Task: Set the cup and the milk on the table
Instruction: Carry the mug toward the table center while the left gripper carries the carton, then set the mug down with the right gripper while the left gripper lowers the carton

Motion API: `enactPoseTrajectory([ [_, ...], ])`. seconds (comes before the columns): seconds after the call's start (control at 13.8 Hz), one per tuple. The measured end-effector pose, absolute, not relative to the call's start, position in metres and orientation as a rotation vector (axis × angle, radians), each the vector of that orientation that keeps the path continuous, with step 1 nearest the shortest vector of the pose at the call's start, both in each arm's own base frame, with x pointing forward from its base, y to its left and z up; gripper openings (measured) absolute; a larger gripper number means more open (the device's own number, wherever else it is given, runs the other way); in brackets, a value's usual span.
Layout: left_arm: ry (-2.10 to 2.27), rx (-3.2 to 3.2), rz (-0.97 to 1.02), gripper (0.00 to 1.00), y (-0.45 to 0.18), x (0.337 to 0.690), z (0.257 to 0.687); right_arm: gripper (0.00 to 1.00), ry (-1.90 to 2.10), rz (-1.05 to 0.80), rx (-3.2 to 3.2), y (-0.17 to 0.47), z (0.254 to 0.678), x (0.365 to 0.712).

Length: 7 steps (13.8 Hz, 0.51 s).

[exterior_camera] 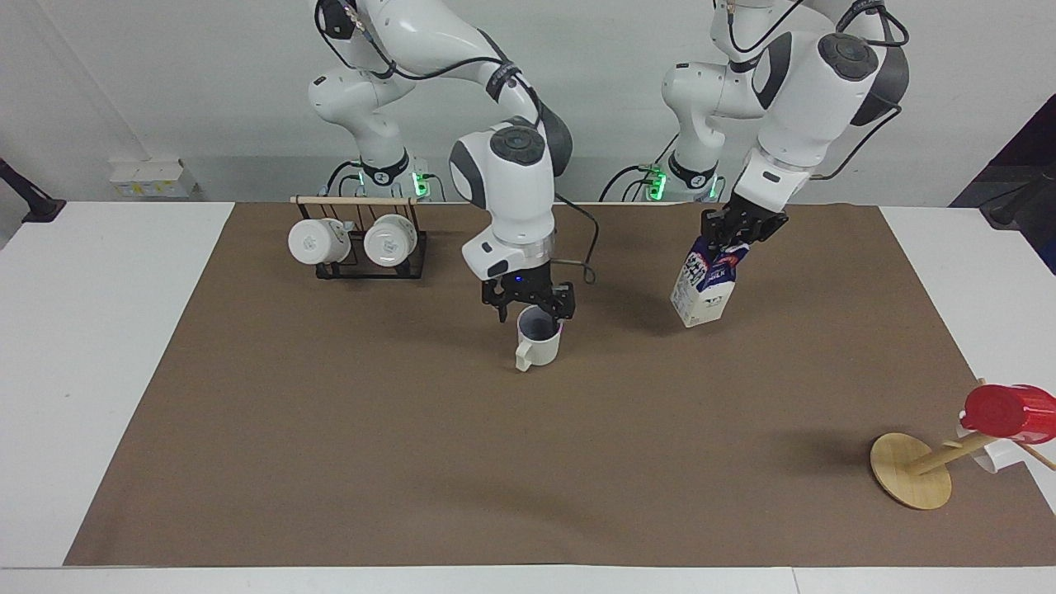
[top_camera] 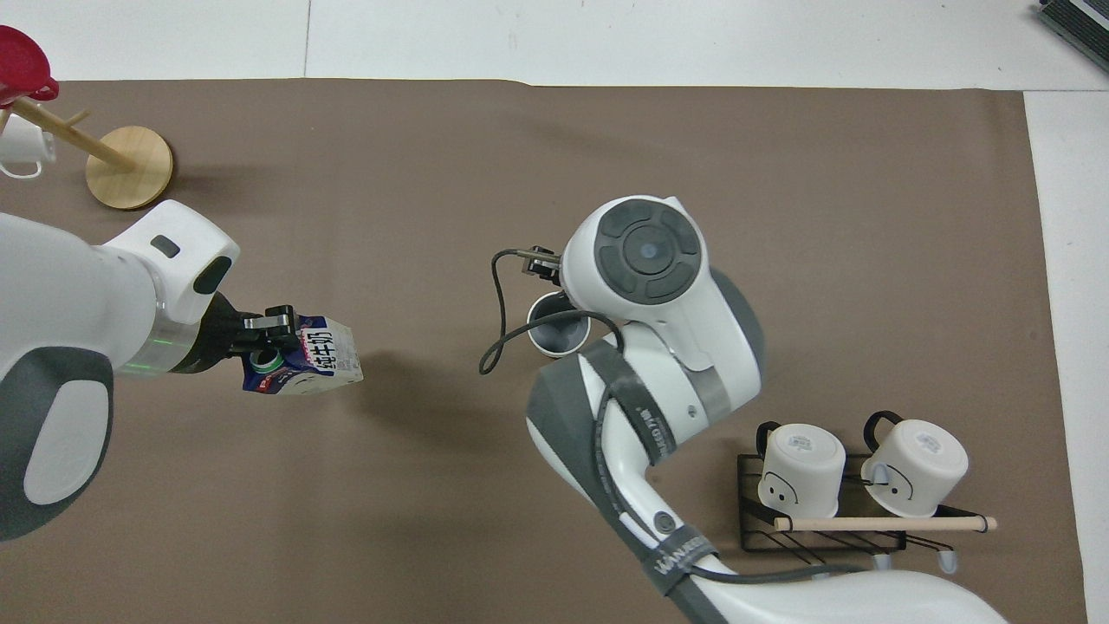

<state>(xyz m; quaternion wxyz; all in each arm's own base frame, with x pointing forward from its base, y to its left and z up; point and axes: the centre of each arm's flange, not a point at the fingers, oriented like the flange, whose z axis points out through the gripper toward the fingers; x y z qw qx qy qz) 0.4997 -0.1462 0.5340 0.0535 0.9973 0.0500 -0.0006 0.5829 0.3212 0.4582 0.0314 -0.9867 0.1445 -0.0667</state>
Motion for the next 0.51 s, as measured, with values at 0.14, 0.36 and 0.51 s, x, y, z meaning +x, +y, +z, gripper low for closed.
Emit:
enactPoseTrajectory([
  [0.14,0.15,3.029,-0.003,0.41,-0.162,0.496,0.533,1.0,0.424,-0.185,-3.053,0.287,0.485,0.586],
  [0.36,0.17,3.017,0.028,0.41,-0.209,0.492,0.521,1.0,0.354,-0.132,-3.09,0.233,0.507,0.591],
  [0.51,0.186,3.008,0.045,0.41,-0.239,0.49,0.509,1.0,0.304,-0.089,-3.111,0.196,0.518,0.594],
])
